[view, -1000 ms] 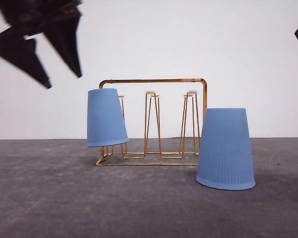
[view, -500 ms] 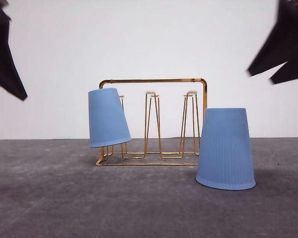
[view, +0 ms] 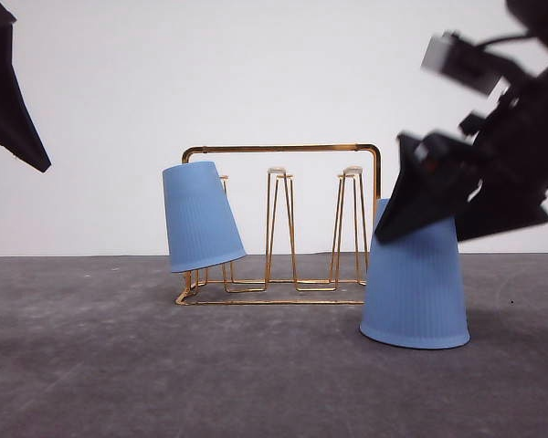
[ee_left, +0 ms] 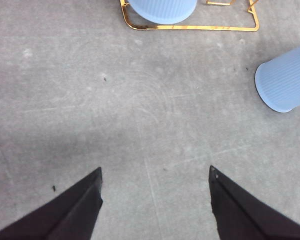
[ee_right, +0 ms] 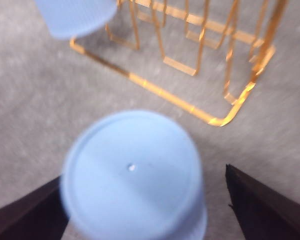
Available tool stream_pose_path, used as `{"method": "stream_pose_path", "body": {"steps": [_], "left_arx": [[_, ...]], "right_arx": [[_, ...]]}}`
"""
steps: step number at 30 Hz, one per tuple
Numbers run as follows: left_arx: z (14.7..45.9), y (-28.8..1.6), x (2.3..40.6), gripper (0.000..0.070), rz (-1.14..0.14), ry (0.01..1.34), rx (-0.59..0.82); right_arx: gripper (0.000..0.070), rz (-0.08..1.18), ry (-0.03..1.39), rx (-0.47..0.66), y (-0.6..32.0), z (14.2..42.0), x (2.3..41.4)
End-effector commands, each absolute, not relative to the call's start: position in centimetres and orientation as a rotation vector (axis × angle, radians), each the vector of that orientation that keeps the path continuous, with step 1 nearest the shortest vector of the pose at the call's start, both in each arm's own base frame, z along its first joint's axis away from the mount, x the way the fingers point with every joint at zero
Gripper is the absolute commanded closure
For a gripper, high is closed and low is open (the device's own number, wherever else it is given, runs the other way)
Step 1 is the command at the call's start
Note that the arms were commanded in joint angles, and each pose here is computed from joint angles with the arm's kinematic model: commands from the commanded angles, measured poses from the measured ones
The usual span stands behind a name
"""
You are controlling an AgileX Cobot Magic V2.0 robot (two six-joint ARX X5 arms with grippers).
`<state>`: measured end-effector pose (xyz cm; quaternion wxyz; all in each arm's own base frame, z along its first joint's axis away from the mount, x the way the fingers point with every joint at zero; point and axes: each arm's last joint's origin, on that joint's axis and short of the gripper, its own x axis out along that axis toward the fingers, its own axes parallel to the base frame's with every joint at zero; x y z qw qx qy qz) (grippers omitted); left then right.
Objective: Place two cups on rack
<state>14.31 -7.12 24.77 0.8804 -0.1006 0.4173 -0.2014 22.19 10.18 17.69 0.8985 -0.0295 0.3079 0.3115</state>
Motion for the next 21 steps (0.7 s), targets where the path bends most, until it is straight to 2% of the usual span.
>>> {"method": "stream_pose_path", "body": {"steps": [1, 3, 6, 8, 13, 17, 21], "left_arx": [[25.0, -7.2, 14.5, 0.0312, -0.421, 0.859, -0.215], [25.0, -7.2, 14.5, 0.0312, -0.421, 0.859, -0.215], [25.0, -7.2, 14.5, 0.0312, -0.420, 0.859, -0.216], [25.0, -7.2, 14.5, 0.0312, -0.420, 0.859, -0.217], [25.0, -7.2, 14.5, 0.0312, -0.420, 0.859, -0.216], [25.0, -7.2, 14.5, 0.0312, -0.417, 0.858, -0.215], [25.0, -7.2, 14.5, 0.0312, -0.417, 0.857, -0.215]], "right_arx": [[0.0121, 0.652, 0.649, -0.049, 10.5, 17.4, 22.7], [0.0159, 0.652, 0.671, -0.040, 10.6, 16.8, 22.9], [0.0333, 0.646, 0.690, -0.007, 10.7, 16.7, 22.9], [0.0390, 0.660, 0.690, 0.023, 10.7, 17.0, 22.8], [0.0391, 0.659, 0.725, 0.063, 10.7, 19.8, 22.8], [0.0391, 0.653, 0.772, 0.041, 11.0, 23.0, 23.5], [0.0390, 0.644, 0.726, 0.003, 11.3, 26.7, 24.3]]}}
